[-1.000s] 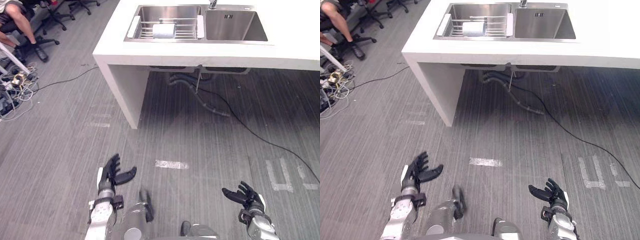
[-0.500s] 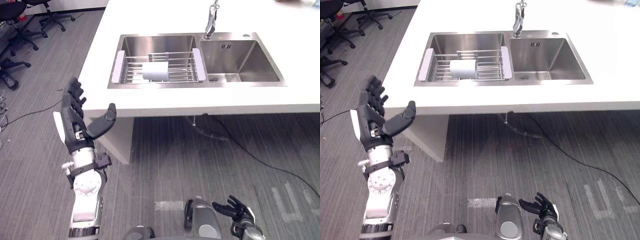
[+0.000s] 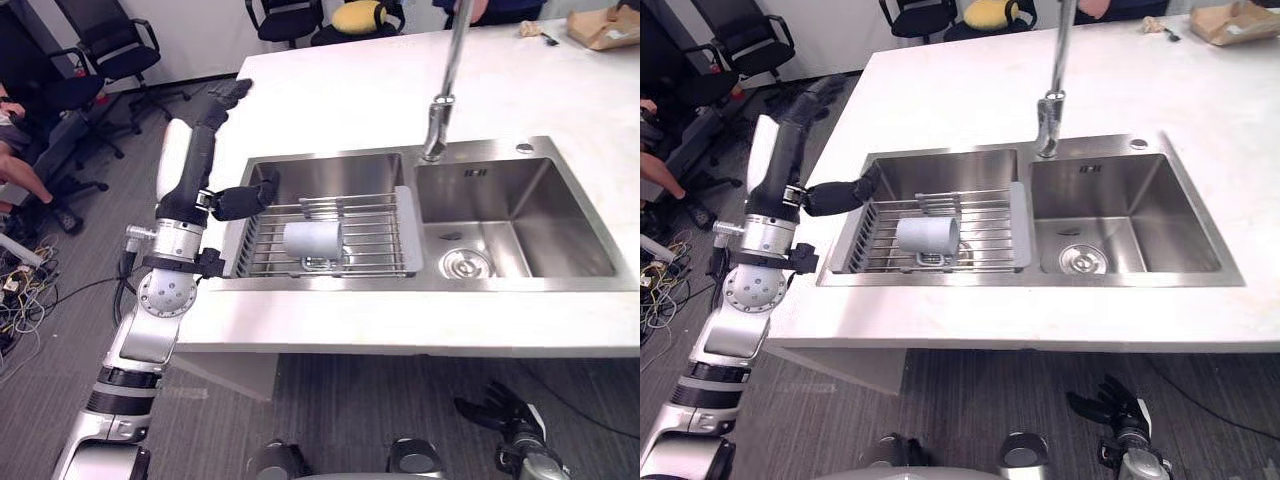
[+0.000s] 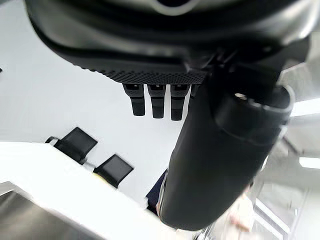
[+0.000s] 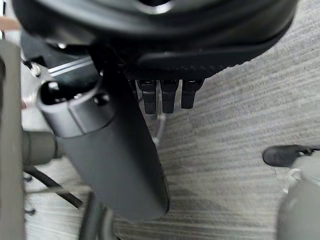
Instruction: Walk over to the sink, pick up the cup, carry it to the dishwasher, place the cup inside the dishwasher, then close the dishwasher door
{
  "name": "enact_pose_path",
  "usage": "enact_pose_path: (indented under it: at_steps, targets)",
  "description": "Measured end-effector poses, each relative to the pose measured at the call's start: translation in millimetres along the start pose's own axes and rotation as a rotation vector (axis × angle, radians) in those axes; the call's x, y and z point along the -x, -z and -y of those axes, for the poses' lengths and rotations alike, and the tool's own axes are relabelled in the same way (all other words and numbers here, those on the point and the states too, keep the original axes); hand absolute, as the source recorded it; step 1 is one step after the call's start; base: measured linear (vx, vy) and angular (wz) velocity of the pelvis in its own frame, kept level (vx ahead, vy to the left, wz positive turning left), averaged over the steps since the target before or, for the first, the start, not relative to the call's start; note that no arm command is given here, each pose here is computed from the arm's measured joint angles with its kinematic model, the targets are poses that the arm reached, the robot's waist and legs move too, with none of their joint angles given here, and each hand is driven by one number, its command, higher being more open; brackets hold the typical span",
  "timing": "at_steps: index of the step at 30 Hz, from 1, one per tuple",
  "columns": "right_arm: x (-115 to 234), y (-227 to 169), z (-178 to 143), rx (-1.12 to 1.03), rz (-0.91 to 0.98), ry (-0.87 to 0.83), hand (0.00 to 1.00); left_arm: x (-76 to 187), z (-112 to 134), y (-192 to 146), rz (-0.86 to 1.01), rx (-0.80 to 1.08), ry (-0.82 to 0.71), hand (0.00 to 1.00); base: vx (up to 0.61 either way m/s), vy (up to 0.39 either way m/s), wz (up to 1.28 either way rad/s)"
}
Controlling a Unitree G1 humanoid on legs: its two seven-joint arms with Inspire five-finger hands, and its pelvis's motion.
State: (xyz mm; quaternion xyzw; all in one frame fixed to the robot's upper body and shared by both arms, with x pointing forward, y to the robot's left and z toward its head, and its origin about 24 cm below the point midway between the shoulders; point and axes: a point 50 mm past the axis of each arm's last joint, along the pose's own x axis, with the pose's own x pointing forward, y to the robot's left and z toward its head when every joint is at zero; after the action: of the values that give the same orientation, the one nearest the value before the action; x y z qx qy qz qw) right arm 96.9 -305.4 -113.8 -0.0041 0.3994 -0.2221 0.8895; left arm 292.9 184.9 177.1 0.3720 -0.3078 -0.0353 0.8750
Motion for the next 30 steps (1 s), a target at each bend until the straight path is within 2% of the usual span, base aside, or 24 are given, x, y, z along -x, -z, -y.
enact_pose_path:
  at_steps: [6,11,17,30]
  targets:
    - [2.4,14.1,-22.6,-0.029,-0.043,-0.059,0.90,14.0,22.0,17.8,-0.085,-0.077,0.248,0.90,0.14,0.102,0.16]
    - [0.1,10.0,-32.8,0.007,-0.033,-0.097,0.90,24.9,28.9,19.5,-0.099,-0.086,0.326,0.90,0.07,-0.016,-0.05]
    - [0.4,13.1,-34.5,0.055,-0.048,-0.109,0.90,41.5,60.0,13.0,-0.080,-0.044,0.496,0.90,0.03,-0.032,-0.03]
    - [3.8,27.1,-47.2,0.102,-0.104,-0.153,0.90,41.0,72.1,2.2,-0.049,-0.033,0.516,0.90,-0.02,0.010,-0.01]
